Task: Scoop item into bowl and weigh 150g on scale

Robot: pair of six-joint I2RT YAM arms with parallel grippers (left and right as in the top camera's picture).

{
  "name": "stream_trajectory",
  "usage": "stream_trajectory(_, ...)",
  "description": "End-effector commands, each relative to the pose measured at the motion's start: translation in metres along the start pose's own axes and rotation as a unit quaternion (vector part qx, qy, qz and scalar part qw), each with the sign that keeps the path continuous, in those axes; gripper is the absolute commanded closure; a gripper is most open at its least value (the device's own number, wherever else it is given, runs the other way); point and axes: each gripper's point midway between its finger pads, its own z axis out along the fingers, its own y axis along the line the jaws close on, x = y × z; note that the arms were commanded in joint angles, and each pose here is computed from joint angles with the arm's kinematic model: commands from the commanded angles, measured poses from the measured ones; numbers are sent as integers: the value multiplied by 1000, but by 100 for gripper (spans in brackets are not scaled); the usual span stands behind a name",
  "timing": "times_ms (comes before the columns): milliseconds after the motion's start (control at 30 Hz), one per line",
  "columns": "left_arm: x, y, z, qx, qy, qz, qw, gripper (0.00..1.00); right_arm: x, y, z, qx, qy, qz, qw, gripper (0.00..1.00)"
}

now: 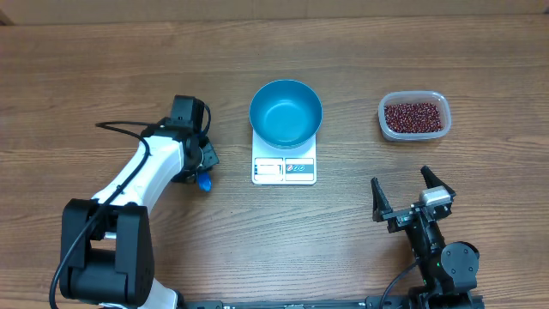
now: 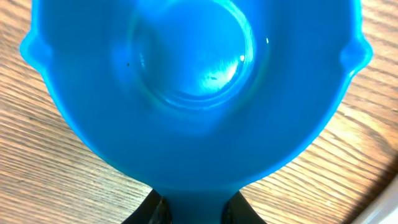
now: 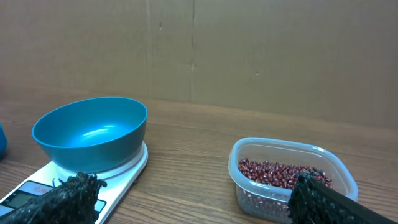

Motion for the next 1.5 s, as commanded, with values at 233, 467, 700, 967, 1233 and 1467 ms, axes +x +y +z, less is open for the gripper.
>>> stream_trajectory(233,-35,-30,-43,37,-26,27,999,89,2,1,0,-3,-2,-2,1000,0)
stream_trajectory(467,-42,-48,-84,70,-8,26,997,89,2,1,0,-1,-2,-2,1000,0)
stream_trajectory(700,-39,-65,-107,116,14,16,993,90,-4,32,-3,-94,8,233,968,0)
stream_trajectory(967,-30,-80,-111,142,37,-29,989,92,-8,77,-18,-200,113,561,795,0)
stream_trajectory(1233,-10,-120,-117,169,40,-28,984,91,-28,81,-22,-233,96,586,770,0)
stream_trajectory(1467,3,-157,-125,207,37,-32,977,88,-53,93,-34,-290,75,534,790,1)
